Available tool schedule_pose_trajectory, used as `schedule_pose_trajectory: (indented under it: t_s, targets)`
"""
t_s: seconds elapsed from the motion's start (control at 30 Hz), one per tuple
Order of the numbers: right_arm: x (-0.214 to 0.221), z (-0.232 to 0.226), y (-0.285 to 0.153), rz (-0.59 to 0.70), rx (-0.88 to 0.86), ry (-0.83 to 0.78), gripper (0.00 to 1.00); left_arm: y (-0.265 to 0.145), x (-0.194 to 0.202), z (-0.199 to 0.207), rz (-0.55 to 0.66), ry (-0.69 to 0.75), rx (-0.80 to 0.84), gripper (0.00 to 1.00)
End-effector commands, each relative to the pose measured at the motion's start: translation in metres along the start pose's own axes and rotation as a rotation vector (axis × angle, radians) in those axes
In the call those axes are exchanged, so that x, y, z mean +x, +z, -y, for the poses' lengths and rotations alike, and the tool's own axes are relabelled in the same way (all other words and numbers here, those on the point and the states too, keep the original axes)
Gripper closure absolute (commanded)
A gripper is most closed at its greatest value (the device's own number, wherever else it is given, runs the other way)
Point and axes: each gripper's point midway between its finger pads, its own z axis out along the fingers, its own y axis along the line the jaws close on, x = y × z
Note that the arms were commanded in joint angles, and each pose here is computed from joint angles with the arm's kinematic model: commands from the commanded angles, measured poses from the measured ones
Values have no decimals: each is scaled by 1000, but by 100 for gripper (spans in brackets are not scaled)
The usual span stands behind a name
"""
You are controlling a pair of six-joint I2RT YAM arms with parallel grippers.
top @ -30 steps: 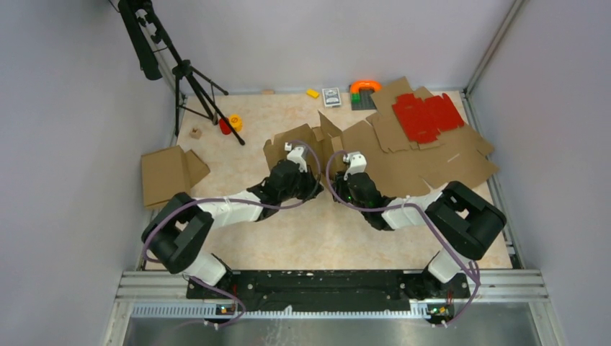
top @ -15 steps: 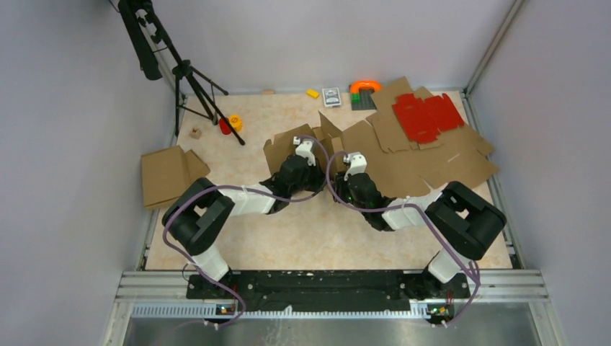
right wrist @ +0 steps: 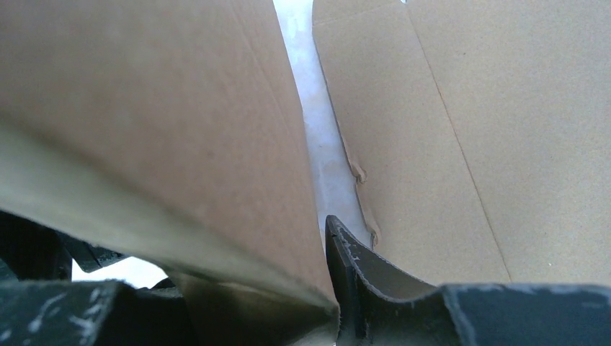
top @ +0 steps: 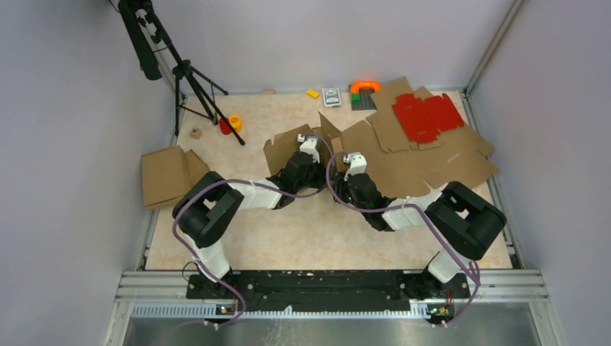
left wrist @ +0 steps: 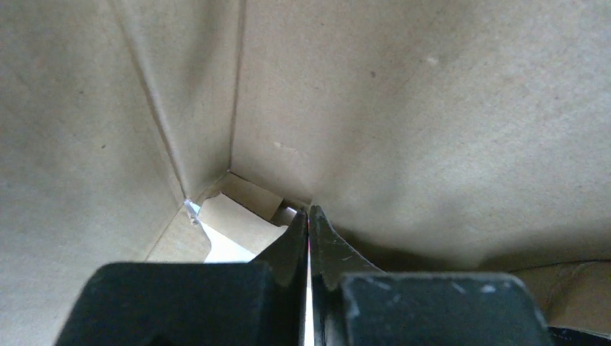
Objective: Fold the paper box
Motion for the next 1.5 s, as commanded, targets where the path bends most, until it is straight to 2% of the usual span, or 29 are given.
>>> schedule_pose_trajectory:
  t_s: [0.0,0.37,0.57,0.8,1.03,1.47]
  targets:
    - [15,11,-5,-55,27,-26,74,-5,-16,4,44,11,13,100]
    - [15,11,-4,-55,27,-27,74,-35,-23,-9,63,16,-49,100]
    - [15,10,-5,-54,24,-26,74,-24,-10,-14,20,10,-62,100]
    - [15,10,-4,-55,22,-26,74,-6,-13,-11,13,34,-51,100]
    - [16,11,-3,-59,24,-28,74,11,0,-4,-43,29,3,100]
    - [20,11,-2,-69,27,-31,74,23,32,-19,-167,19,-53,100]
